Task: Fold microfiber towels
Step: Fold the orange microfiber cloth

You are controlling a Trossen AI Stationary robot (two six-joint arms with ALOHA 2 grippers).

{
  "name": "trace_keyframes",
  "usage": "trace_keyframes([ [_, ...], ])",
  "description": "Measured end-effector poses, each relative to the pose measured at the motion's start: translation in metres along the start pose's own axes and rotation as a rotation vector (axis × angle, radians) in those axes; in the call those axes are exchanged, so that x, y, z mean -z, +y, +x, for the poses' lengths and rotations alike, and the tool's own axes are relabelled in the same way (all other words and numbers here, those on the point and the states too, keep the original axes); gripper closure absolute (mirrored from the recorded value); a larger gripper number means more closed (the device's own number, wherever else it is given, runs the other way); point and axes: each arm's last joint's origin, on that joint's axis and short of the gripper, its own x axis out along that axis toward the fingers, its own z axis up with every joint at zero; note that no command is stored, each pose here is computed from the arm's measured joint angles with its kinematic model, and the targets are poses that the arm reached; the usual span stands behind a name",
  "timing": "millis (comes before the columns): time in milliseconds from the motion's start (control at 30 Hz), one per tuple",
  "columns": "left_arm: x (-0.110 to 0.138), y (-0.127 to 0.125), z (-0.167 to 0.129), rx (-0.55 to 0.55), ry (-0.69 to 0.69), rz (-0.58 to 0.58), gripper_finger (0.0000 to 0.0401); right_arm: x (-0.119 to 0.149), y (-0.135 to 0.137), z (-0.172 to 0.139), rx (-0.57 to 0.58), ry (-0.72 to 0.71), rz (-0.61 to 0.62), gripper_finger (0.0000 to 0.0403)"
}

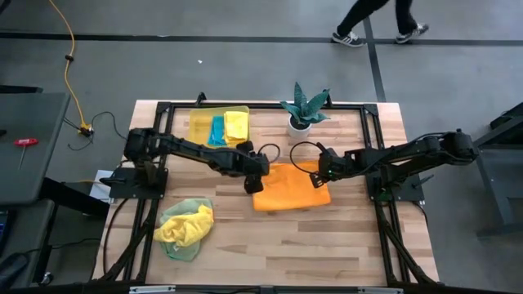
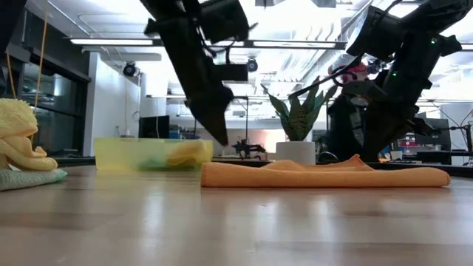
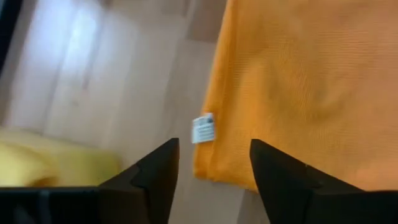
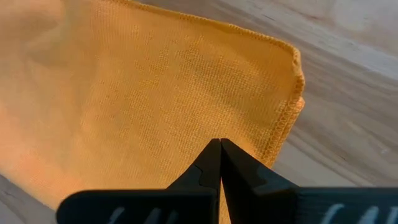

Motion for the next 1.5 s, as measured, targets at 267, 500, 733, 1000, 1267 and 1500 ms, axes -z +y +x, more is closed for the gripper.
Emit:
trace_keyframes([
  [267, -0.013, 0.051, -0.082, 0.130, -0.248, -0.119, 0.0197, -0.010, 0.000, -0.008, -0.009, 0.003, -0.012, 0.0401],
  [500, 0.017, 0.068, -0.140, 0.395, -0.729, -0.291, 0.0203, -0.008, -0.004, -0.016, -0.040, 0.117, 0.002, 0.0311],
  [733, 0.078, 0.063, -0.151, 0.608, -1.034, -0.482, 0.0203, 0.004, -0.015, -0.008, 0.021, 0.176, 0.143, 0.0179],
  [1000, 0.105, 0.065, -0.151, 0.560, -1.119, -0.634, 0.0204, 0.006, -0.016, 0.006, 0.048, 0.180, 0.192, 0.0167],
  [1267, 0.105, 0.067, -0.150, 0.531, -1.122, -0.630, 0.0204, 0.005, -0.009, 0.025, 0.082, 0.223, 0.221, 0.0195],
  [1500, 0.105, 0.067, -0.150, 0.515, -1.121, -0.613, 0.0204, 0.002, -0.005, 0.026, 0.146, 0.216, 0.217, 0.0264],
])
